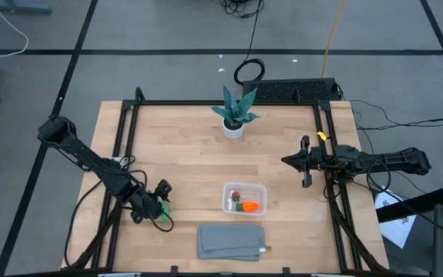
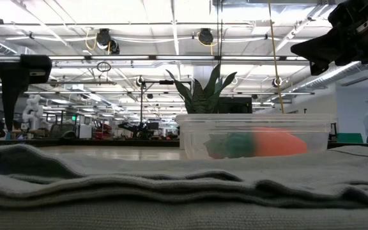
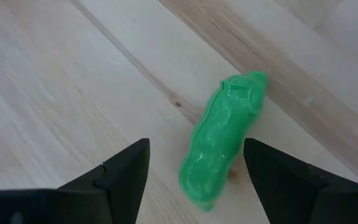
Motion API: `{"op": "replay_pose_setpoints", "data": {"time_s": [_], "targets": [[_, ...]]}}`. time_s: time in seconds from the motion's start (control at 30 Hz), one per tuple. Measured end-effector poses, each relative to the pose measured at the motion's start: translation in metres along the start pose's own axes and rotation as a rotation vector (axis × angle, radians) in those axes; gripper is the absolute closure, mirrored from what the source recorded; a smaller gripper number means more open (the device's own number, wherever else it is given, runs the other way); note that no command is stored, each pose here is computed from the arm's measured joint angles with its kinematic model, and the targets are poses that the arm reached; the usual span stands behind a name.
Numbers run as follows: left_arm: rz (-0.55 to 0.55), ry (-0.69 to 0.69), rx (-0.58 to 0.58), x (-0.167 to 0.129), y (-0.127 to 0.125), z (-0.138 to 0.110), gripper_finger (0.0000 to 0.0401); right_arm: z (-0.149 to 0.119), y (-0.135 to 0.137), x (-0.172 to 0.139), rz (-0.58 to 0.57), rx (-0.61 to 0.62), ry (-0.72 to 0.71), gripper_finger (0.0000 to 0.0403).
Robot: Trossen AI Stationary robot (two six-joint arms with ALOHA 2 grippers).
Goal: Pick and placing Produce into tupperware
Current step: Put the green peas into the container
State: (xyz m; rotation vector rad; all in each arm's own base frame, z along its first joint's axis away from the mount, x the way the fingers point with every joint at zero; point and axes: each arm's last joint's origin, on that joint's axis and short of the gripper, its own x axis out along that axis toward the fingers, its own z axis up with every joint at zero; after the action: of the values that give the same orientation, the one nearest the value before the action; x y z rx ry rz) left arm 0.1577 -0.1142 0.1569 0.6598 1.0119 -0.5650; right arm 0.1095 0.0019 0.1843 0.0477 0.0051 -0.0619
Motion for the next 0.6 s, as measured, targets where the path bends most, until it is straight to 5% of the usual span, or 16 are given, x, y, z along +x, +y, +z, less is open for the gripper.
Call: {"op": "replay_pose_setpoints", "data": {"time_s": [0.6], "targets": [[-0.046, 0.089, 0.228, 0.021, -0.003, 0.004, 0.0135, -0.003, 0.0, 0.003, -0.002, -0.012, 0.037, 0.0403]]}}
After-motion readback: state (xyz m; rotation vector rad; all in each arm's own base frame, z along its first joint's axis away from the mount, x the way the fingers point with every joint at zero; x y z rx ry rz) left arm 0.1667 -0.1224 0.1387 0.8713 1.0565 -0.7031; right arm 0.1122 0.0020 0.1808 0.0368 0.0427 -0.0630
